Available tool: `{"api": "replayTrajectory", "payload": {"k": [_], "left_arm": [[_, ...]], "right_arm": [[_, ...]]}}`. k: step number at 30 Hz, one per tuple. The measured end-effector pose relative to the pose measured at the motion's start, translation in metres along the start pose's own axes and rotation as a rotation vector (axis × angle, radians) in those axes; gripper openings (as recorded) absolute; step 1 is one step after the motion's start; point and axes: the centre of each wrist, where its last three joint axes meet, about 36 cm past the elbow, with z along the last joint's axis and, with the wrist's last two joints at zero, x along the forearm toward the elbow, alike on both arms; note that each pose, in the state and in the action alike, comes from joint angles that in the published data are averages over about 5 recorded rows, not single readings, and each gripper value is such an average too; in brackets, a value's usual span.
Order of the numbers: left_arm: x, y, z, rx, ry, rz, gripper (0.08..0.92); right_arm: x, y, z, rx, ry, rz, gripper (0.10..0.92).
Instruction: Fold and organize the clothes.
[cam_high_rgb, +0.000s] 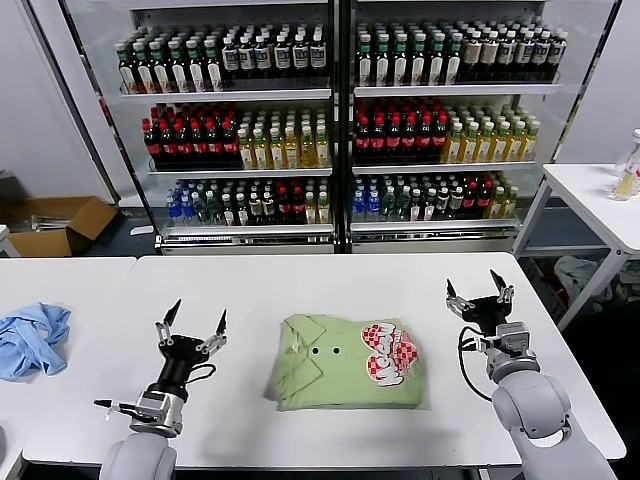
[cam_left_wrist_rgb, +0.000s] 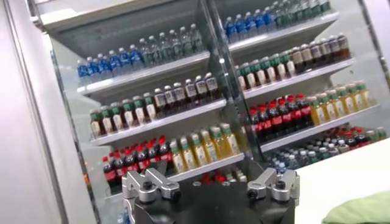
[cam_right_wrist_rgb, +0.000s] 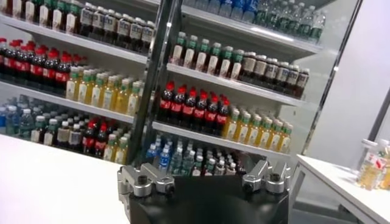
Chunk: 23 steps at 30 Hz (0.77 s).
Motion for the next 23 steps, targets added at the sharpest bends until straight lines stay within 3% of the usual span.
{"api": "replayTrajectory", "payload": {"k": [12, 23], "left_arm": [[-0.009, 0.013, 0.005, -0.008, 0.013, -0.015, 0.823], [-0.012, 0.012, 0.003, 0.004, -0.025, -0.011, 0.823]], "right_arm": [[-0.003, 0.006, 0.02, 0.074, -0.032, -0.002, 0.823], [0.003, 0.002, 0.03, 0.107, -0.07, -0.006, 0.823]]}}
